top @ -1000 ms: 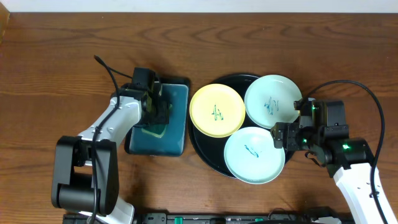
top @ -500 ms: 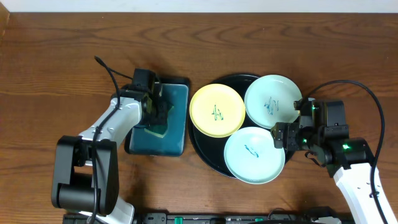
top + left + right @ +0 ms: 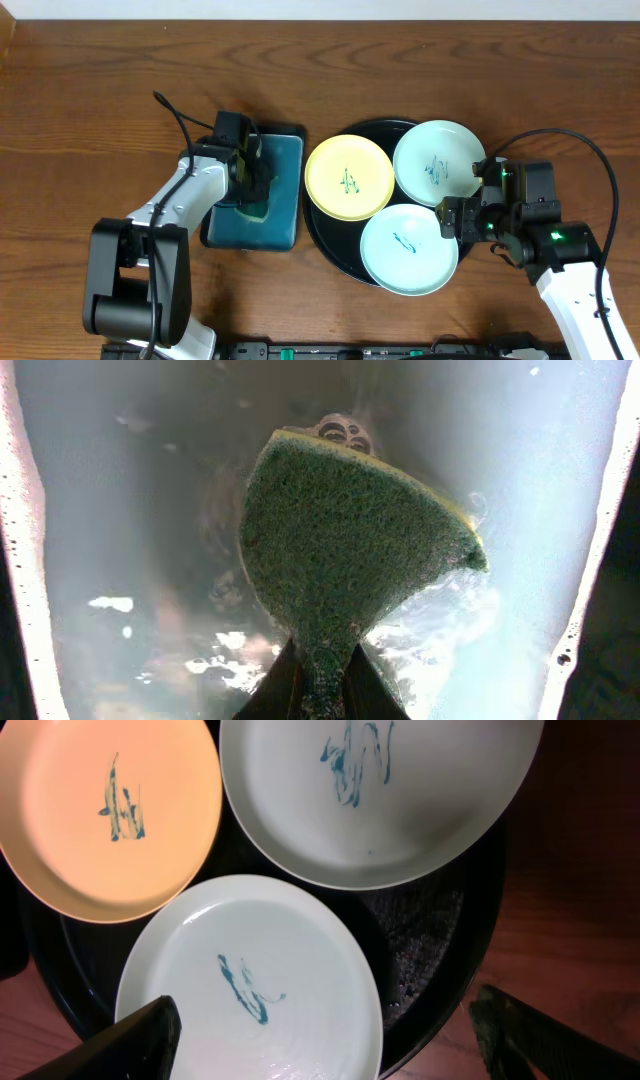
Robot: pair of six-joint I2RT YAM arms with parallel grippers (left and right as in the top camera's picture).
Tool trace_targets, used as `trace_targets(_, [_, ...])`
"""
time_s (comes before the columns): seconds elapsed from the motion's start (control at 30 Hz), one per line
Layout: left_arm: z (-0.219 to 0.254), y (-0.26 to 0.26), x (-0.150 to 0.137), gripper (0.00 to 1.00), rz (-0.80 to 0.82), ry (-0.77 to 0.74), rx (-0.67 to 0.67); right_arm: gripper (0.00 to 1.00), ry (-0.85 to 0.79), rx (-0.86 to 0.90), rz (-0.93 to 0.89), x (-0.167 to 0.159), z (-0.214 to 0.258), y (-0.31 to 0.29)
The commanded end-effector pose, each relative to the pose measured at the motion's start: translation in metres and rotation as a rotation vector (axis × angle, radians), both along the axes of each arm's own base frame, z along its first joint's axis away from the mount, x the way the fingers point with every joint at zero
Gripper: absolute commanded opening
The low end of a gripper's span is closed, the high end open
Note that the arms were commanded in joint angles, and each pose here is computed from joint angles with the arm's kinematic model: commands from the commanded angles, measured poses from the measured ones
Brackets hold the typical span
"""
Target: Clean dirty plates on tray and stack at the side
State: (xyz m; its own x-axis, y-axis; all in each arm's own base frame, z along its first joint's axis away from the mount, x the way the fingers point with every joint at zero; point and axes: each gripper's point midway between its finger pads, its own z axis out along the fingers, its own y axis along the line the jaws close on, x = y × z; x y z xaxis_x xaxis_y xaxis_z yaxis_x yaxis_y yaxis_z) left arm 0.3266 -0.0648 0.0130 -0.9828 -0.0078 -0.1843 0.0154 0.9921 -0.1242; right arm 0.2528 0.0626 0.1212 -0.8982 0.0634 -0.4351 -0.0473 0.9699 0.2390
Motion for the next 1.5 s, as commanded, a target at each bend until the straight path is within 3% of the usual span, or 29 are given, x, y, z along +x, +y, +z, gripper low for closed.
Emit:
trace_targets(0.0, [-0.01,0.002,-0.013,0.08,0.002,0.054,0.011,0.92,-0.018,0.002,0.019,0.003,0.006,0.003])
trace_targets(0.2, [-0.01,0.002,-0.014,0.07,0.027,0.057,0.006,0.91,-0.017,0.001,0.019,0.003,0.006,0.003])
trace_targets(0.63, [-0.01,0.002,-0.014,0.08,0.028,0.057,0.006,0.65,0.102,-0.014,0.019,-0.003,-0.021,0.003])
trace_targets(0.87, [-0.01,0.002,-0.014,0.08,0.027,0.057,0.006,0.44,0.231,-0.028,0.015,-0.006,-0.051,0.002])
trace_targets(1.27, [-0.01,0.002,-0.014,0.08,0.028,0.057,0.006,0.38,0.359,-0.045,0.016,-0.009,-0.087,0.002])
trace_targets(1.47, [-0.01,0.002,-0.013,0.08,0.028,0.057,0.006,0.23,0.391,-0.048,0.016,-0.009,-0.097,0.002])
